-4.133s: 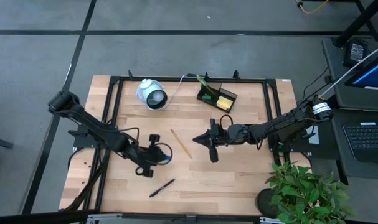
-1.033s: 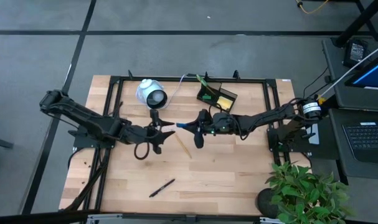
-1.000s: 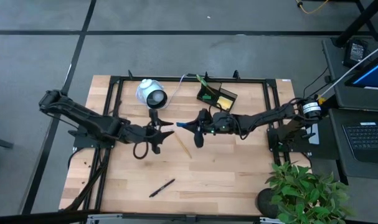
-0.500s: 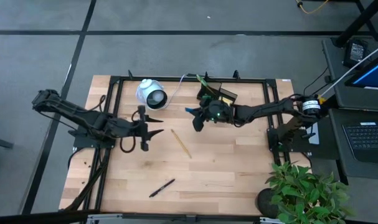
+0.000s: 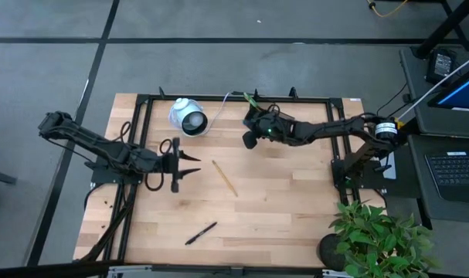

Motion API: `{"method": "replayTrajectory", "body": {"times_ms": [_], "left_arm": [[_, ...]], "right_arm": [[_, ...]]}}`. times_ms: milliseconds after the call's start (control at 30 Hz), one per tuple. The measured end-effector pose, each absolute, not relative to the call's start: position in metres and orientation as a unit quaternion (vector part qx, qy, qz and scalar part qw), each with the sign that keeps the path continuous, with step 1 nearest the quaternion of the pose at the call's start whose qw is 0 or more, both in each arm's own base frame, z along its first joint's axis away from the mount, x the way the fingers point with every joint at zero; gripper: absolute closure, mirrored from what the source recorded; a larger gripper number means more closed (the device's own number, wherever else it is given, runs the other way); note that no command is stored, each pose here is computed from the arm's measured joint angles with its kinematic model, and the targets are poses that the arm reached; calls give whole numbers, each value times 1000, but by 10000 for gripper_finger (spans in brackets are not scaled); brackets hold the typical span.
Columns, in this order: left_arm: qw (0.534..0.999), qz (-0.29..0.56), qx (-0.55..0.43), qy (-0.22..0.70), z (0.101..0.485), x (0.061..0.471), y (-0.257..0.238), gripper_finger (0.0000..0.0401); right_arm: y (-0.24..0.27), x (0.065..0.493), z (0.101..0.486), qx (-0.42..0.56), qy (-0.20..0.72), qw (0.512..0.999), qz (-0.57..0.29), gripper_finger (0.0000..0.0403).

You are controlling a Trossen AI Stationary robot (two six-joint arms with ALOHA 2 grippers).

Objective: Pick and place office supplies into organizer
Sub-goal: Put the blue eraser into the desk organizer

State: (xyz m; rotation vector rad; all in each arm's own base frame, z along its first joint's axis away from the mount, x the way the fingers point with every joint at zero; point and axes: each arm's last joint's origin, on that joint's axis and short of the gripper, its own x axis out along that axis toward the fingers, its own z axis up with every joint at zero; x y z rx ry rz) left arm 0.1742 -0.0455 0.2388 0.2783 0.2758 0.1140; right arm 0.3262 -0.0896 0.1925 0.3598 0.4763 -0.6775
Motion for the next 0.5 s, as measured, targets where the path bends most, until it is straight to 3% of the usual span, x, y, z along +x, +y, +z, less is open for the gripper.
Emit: {"method": "replayTrajectory", "body": {"times_ms": [500], "left_arm": [[985,52,103,127,235,174,-46,385]], "right_arm": [[-119,306,181,191,290,854,-389,381]]}}
